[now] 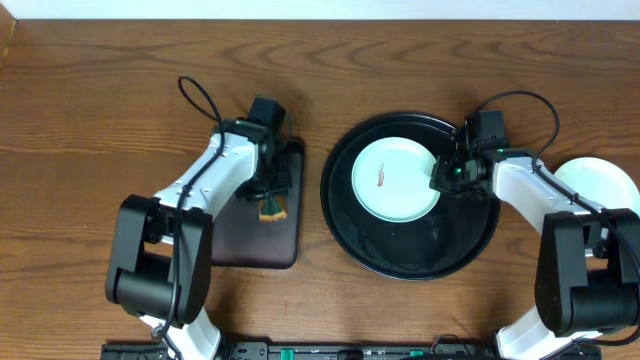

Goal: Clean dirty plates on tray and stack at the side
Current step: 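Grasp the sponge from the small tray with the left gripper, then carry the sponge with the left gripper to the mint-green plate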

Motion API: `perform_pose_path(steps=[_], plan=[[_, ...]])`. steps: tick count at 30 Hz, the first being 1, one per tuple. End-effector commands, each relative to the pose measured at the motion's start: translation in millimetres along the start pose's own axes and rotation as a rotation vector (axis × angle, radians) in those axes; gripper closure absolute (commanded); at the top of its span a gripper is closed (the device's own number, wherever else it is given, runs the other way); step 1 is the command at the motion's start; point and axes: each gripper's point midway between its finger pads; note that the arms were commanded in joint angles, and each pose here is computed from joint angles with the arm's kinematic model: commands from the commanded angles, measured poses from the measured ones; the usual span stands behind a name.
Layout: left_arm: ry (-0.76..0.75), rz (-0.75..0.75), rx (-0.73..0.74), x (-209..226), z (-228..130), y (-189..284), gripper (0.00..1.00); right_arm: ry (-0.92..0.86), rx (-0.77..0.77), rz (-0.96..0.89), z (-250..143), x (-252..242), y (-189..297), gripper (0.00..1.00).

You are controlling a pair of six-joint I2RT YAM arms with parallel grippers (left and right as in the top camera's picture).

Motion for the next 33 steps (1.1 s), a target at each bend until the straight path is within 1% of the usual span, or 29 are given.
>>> perform_pose_path(steps=[1, 2, 4, 7, 10, 16, 19, 23, 25, 28, 33], plan=[[0.042, 0.004, 0.067, 4, -19, -25, 0.75, -0.007, 0.062, -0.075, -20, -20, -17, 0.99], [0.042, 0.004, 0.068, 5, -20, -28, 0.80, -0.007, 0.062, -0.075, -20, -20, -17, 0.99], [0.041, 0.005, 0.068, 5, -20, -31, 0.92, -0.004, 0.061, -0.074, -20, -20, -17, 0.99], [-0.014, -0.003, 0.041, 2, -10, -25, 0.93, 0.103, 0.078, -0.028, -22, -12, -18, 0.99], [-0.051, -0.006, 0.029, -1, 2, -3, 0.93, 0.164, 0.085, -0.018, -23, -11, -18, 0.99], [-0.082, -0.030, -0.066, -20, 42, 65, 0.93, 0.203, 0.074, -0.016, -20, -10, -18, 0.99], [-0.120, -0.077, -0.140, -44, 59, 91, 0.93, 0.206, 0.062, -0.010, -18, -8, -18, 0.99], [-0.167, -0.182, -0.215, -90, 70, 100, 0.92, 0.208, 0.055, -0.006, -16, -7, -18, 0.99], [-0.214, -0.228, -0.252, -117, 73, 97, 0.93, 0.208, 0.055, -0.006, -16, -7, -18, 0.99], [-0.223, -0.265, -0.283, -148, 75, 87, 0.93, 0.208, 0.055, -0.006, -16, -7, -18, 0.99], [-0.269, -0.366, -0.258, -208, 65, 58, 0.93, 0.208, 0.057, -0.006, -17, -7, -18, 0.99]])
Point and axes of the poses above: each gripper's point midway between its finger pads, its own y axis back along the fingers, its own x axis along the line the jaws close on, z = x × y, and after that the axes turned 13 degrees about -y, right-handed
